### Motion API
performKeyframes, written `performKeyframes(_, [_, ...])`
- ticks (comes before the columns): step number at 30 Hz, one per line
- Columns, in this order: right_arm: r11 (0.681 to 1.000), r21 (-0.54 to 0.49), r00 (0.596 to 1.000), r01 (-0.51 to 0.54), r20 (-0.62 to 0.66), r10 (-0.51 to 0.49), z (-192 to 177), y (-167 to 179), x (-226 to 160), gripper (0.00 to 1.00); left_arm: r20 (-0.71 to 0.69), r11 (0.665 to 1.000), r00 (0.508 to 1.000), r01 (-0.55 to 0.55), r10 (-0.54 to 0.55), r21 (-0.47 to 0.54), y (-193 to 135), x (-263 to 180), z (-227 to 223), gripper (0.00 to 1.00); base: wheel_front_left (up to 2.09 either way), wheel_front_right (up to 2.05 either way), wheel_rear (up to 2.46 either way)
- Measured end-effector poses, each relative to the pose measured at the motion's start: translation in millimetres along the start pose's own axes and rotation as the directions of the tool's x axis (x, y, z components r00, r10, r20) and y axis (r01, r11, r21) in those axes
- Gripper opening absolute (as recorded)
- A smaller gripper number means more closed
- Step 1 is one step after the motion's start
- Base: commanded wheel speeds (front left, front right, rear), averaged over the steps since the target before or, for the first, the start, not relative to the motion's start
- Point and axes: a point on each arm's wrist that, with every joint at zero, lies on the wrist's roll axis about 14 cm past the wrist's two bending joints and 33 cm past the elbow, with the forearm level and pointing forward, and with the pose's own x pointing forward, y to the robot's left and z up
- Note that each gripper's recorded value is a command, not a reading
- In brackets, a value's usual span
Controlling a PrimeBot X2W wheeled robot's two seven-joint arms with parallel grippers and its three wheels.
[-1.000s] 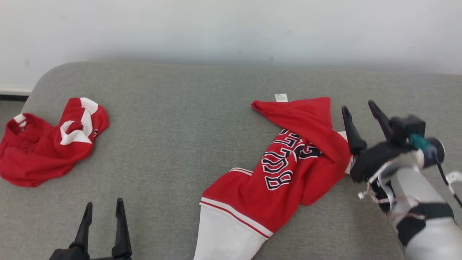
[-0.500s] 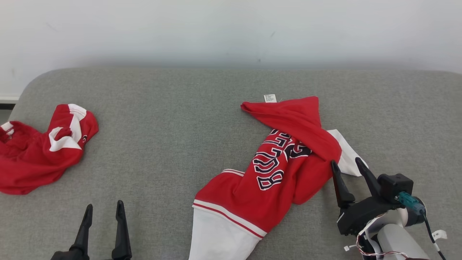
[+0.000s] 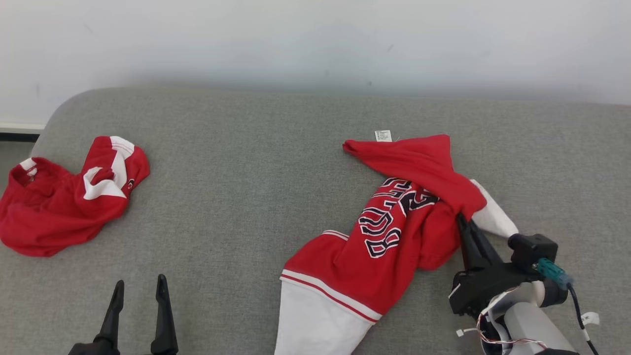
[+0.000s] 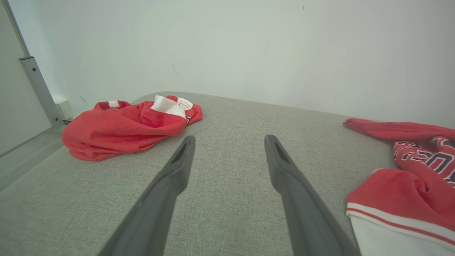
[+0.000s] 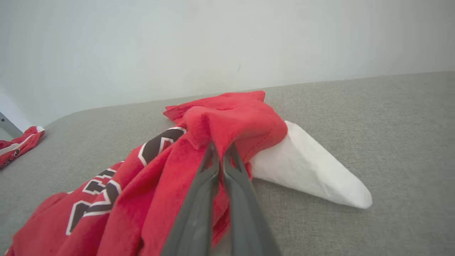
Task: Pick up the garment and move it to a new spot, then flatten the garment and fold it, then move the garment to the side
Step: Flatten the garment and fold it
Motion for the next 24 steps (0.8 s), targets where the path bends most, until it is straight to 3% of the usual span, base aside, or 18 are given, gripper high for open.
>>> performKeyframes(5, [1.000, -0.025, 0.998, 0.006, 0.065, -0.005, 14.0, -1.9, -18.6, 0.00, -0.009, 1.000, 1.000, 0.016, -0.016, -0.009, -6.4, -0.8, -3.1, 1.00, 0.00, 0.00, 0.00])
performKeyframes(12, [0.997, -0.063, 0.998, 0.040, 0.046, -0.038, 5.5, -11.8, -54.3, 0.00, -0.014, 0.998, 0.999, 0.050, -0.050, -0.034, -22.9, 2.3, -5.8, 1.00, 0.00, 0.00, 0.00])
performKeyframes(13, [0.997, -0.061, 0.998, 0.044, 0.039, -0.041, 4.2, -11.8, -57.6, 0.29, -0.016, 0.998, 0.998, 0.057, -0.058, -0.035, -25.4, 2.5, -6.7, 1.00, 0.00, 0.00, 0.00])
performKeyframes(14, [0.997, -0.056, 0.998, 0.046, 0.044, -0.044, 5.4, -11.4, -59.9, 0.68, -0.019, 0.997, 0.998, 0.063, -0.064, -0.036, -27.6, 2.8, -7.5, 1.00, 0.00, 0.00, 0.00])
performKeyframes(15, [0.997, -0.055, 0.998, 0.048, 0.043, -0.046, 6.0, -11.4, -61.4, 0.68, -0.021, 0.997, 0.997, 0.069, -0.070, -0.036, -29.7, 3.1, -8.2, 1.00, 0.00, 0.00, 0.00])
performKeyframes(16, [0.997, -0.055, 0.998, 0.051, 0.039, -0.049, 6.0, -12.2, -62.7, 1.00, -0.022, 0.997, 0.997, 0.071, -0.072, -0.037, -31.2, 3.4, -8.6, 1.00, 0.00, 0.00, 0.00])
performKeyframes(24, [0.997, -0.046, 0.993, 0.067, 0.096, -0.062, 24.1, -17.2, -65.2, 1.00, -0.021, 0.997, 0.997, 0.073, -0.074, -0.038, -32.7, 3.7, -8.4, 1.00, 0.00, 0.00, 0.00])
